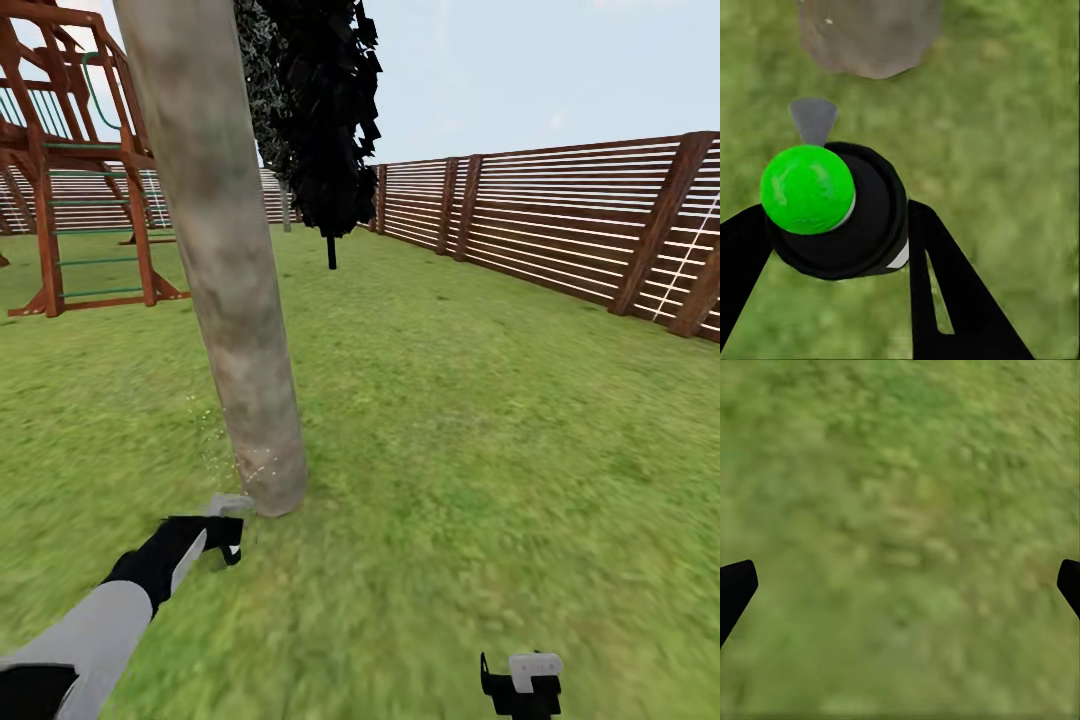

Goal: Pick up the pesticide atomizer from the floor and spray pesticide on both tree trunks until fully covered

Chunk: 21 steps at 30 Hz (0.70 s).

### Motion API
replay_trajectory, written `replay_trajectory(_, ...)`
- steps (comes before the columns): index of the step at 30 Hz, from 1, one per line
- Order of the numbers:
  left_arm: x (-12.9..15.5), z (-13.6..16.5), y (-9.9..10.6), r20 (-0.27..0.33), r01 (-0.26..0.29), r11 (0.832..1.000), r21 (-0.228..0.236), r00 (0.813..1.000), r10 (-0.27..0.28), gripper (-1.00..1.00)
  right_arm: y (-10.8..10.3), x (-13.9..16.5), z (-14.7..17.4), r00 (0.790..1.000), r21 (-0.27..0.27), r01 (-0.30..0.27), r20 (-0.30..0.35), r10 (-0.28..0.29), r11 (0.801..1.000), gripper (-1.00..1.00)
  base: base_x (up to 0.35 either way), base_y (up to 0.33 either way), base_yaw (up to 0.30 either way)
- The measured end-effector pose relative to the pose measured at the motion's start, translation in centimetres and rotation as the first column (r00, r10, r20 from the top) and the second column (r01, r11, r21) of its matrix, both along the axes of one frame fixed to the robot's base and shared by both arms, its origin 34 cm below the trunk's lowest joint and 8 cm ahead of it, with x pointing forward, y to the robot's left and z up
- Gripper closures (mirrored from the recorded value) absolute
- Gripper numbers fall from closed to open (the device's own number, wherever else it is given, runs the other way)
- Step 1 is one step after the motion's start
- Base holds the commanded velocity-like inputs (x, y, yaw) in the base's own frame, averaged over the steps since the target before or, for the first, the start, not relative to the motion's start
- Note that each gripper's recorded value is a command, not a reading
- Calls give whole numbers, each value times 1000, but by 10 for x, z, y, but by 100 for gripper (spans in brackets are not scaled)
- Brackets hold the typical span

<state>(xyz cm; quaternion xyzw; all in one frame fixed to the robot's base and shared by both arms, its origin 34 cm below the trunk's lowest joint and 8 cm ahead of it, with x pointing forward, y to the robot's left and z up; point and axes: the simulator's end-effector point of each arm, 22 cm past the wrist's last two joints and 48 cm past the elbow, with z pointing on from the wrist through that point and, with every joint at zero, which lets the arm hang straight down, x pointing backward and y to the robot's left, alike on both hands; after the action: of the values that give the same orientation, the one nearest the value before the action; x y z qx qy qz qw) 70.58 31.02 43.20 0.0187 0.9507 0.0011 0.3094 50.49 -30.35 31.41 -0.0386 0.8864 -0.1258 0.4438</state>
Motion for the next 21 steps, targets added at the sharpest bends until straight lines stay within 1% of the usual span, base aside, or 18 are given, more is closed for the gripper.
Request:
replay_trajectory(1,8,9,-19,21,17,1000,-19,1000,-16,100,0,0,0,1000,0,0,0,0,1000,-100,0,0,0)
replay_trajectory(2,16,23,-33,29,29,999,-31,999,-28,100,0,0,0,1000,0,0,1,0,1000,-100,0,0,0)
replay_trajectory(4,30,51,-33,61,35,999,-24,998,-34,100,0,0,0,1000,0,0,0,0,1000,-100,0,0,0)
replay_trajectory(5,35,62,-27,83,34,999,-12,996,-33,100,0,0,0,1000,0,0,0,0,1000,-100,0,0,0)
replay_trajectory(6,39,74,1,104,9,1000,9,995,-10,100,0,0,0,1000,0,0,0,0,1000,-100,-41,0,0)
replay_trajectory(7,40,83,35,120,-28,999,43,992,22,100,0,0,0,1000,0,-1,-1,1,1000,-100,-270,0,0)
replay_trajectory(8,42,82,15,123,-15,1000,11,992,13,100,0,0,0,1000,0,-1,-1,1,1000,-100,-122,0,0)
replay_trajectory(9,45,84,0,127,-4,1000,-13,992,5,100,0,0,0,1000,0,0,-1,0,1000,-100,-63,0,0)
replay_trajectory(10,47,87,-2,132,0,1000,-9,991,1,100,0,0,0,1000,0,0,-1,0,1000,-100,-32,0,0)
replay_trajectory(13,50,91,6,139,-7,1000,0,990,7,100,0,0,0,1000,0,0,-1,0,1000,-100,-8,0,0)
replay_trajectory(14,51,94,12,142,-12,1000,9,990,11,100,0,0,0,1000,0,0,-1,0,1000,-100,-2,0,0)
replay_trajectory(16,57,106,36,160,-31,999,33,987,25,100,0,0,0,1000,0,-1,-1,1,1000,-100,0,0,0)
replay_trajectory(17,57,107,38,154,-22,1000,22,988,19,100,0,0,0,1000,0,-1,-1,1,1000,-100,0,0,0)
replay_trajectory(19,57,105,20,145,4,1000,-11,989,-3,100,0,0,0,1000,0,0,-2,0,1000,-100,0,0,0)
replay_trajectory(20,57,104,4,145,20,999,-31,989,-15,100,0,0,0,1000,0,0,-1,0,1000,-100,0,0,0)
replay_trajectory(21,59,105,-7,149,32,999,-40,988,-26,100,0,0,0,1000,0,-1,-1,1,1000,-100,0,0,0)
